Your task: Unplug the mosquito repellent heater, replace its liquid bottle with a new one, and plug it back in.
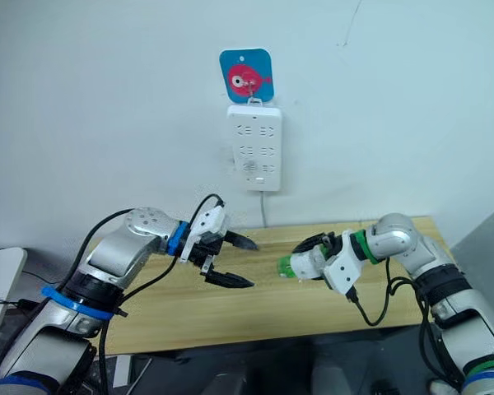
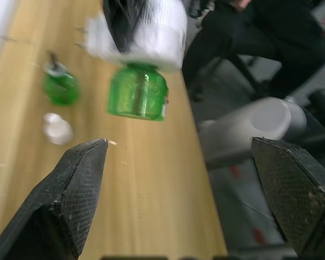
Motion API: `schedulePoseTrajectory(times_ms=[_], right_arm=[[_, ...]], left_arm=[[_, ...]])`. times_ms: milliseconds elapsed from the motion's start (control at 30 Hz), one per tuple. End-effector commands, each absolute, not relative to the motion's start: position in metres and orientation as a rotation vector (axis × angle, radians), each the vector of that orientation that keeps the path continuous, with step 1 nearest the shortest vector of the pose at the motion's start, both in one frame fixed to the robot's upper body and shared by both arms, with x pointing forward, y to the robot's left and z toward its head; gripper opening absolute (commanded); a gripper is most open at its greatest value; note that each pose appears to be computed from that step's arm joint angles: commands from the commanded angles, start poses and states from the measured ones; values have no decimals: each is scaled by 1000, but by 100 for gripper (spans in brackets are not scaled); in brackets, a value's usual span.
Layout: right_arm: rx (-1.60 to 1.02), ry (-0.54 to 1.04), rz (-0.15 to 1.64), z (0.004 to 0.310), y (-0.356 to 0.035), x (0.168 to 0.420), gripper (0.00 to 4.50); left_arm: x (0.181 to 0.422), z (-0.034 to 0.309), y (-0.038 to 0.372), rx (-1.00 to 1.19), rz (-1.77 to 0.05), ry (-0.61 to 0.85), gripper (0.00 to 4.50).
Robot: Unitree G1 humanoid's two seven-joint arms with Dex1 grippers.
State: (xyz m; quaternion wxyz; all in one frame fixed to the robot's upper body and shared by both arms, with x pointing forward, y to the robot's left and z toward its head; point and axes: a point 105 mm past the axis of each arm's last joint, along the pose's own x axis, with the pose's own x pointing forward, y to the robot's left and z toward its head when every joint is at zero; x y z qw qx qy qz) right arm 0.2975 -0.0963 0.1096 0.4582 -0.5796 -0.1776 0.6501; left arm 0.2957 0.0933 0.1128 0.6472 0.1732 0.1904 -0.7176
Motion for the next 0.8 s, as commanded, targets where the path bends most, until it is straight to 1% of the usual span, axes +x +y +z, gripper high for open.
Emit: schedulePoseTrajectory(times_ms=[33,167,333,433,500,600,633,767,800], right_arm=[[-1445,-574,1586,130,-78,295,306],[-1447,-606,1603,132,-70,288,306],[-1445,-633,1605,134,-63,284,306],[-1451,-646,1597,138,-61,284,306],[-1454,-654,1598,139,-60,284,306],[-1453,-662,1604,140,-58,282,306],[-1450,-665,1607,140,-57,282,306],[-1434,-662,1618,139,-56,281,306],[-1419,-659,1622,140,-56,280,341]], left_arm=[[310,115,79,495,-1643,395,450],[314,113,71,509,-1661,396,450],[311,104,65,552,-1704,430,450],[310,103,62,546,-1713,435,398],[310,103,61,543,-1717,435,345],[309,103,59,539,-1731,438,243],[308,103,58,535,-1736,436,221],[304,103,57,529,-1749,437,221],[304,103,57,528,-1748,437,221]])
